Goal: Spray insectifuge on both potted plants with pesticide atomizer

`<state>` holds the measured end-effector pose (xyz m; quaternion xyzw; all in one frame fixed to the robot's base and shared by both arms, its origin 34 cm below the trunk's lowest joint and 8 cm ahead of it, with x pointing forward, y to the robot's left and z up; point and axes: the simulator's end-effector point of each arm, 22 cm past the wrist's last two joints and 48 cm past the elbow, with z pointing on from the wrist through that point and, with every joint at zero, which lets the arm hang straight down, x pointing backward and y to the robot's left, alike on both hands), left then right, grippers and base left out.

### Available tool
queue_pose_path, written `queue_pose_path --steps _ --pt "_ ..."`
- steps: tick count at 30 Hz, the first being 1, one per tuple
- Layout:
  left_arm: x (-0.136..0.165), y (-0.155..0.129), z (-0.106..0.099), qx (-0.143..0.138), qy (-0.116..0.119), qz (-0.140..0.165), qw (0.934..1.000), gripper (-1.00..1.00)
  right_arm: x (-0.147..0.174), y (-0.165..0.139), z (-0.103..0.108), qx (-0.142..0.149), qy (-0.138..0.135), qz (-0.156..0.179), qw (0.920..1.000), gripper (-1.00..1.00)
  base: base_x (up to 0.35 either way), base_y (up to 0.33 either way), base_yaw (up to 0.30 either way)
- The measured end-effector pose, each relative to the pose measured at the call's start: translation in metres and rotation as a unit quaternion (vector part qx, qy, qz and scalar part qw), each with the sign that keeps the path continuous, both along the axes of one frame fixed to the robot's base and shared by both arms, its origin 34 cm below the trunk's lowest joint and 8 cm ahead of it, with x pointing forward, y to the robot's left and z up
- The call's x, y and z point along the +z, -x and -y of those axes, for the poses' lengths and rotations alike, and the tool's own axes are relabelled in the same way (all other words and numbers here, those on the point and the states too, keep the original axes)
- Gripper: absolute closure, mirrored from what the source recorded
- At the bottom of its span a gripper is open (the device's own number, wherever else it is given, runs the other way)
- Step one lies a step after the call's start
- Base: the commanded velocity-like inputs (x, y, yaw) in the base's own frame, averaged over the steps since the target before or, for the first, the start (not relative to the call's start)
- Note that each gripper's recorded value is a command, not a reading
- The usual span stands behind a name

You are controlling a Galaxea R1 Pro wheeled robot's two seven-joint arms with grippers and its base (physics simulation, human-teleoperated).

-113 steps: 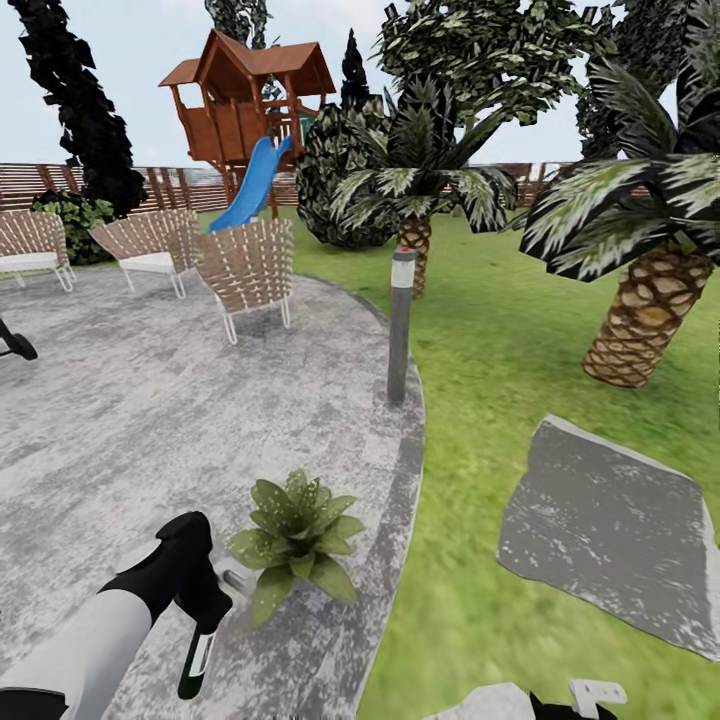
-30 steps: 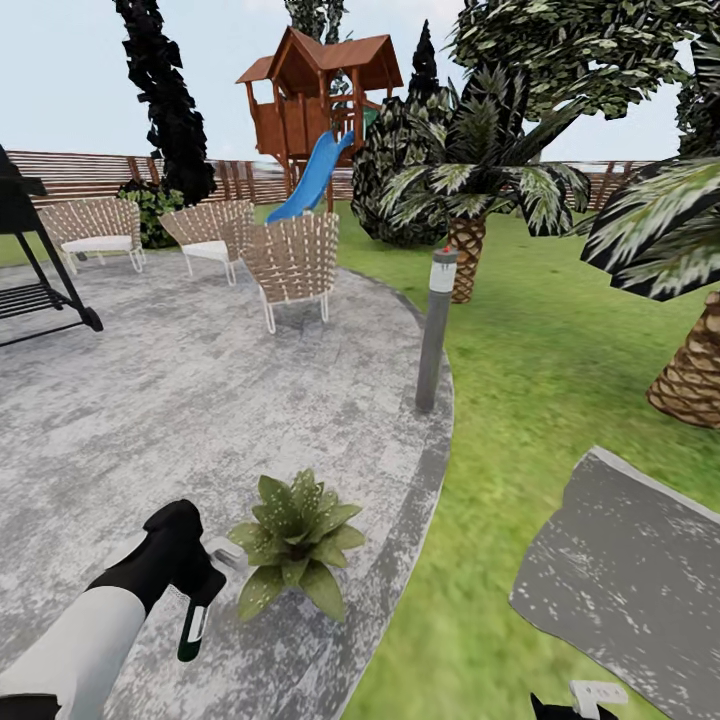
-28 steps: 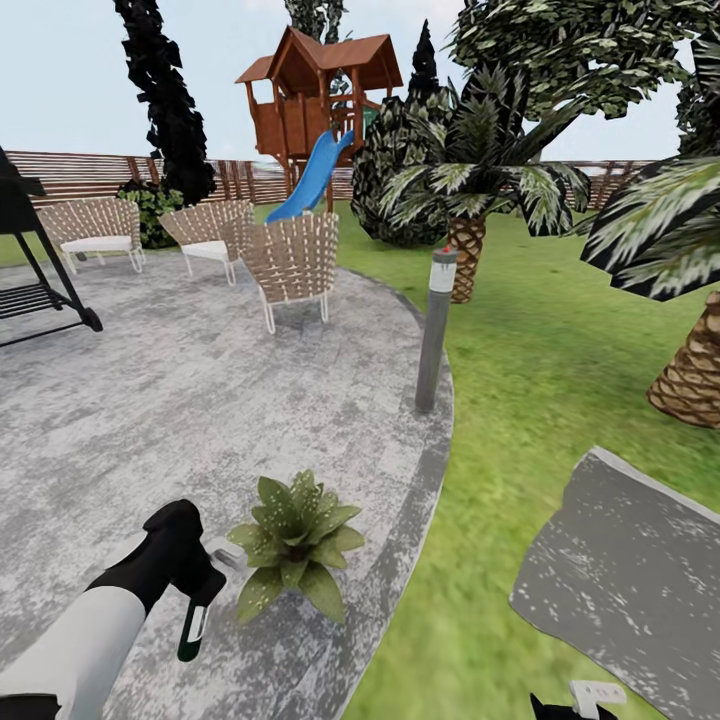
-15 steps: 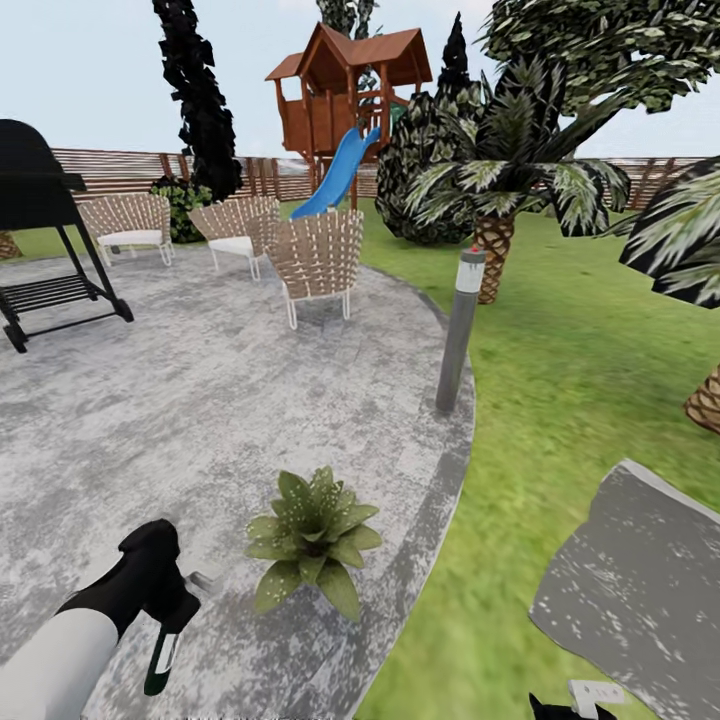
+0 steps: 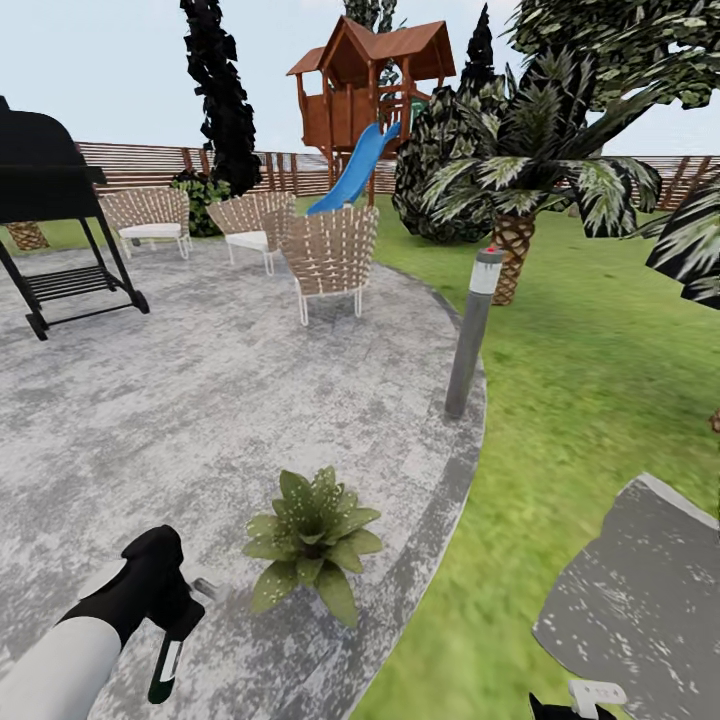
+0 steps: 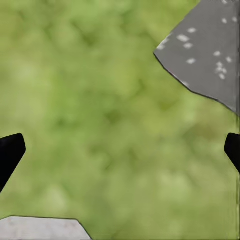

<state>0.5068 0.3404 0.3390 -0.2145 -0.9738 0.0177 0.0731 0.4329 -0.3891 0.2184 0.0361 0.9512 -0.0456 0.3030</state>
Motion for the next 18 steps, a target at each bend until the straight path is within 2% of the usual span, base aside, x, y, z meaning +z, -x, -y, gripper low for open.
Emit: queue_pose_path --steps 11,14,18 --pt "-0.0001 -0.0009 0.0045 -0.001 0.003 0.0 1.0 1.0 -0.0003 -0.0002 -0.0014 0.0 -0.001 0.0 1.0 -1.0 -0.203 -0.163 0.252" --pt "0.0006 -0.0025 0.0072 -0.003 0.004 0.002 1.0 1.0 0.0 -0.0003 -0.0014 0.0 -0.001 0.001 1.0 -1.0 0.178 -0.121 0.209" --pt "0.0018 -0.0044 0.009 -0.002 0.005 0.003 1.0 1.0 0.0 -0.0001 -0.0013 0.0 -0.001 0.0 1.0 -1.0 0.269 -0.099 0.038"
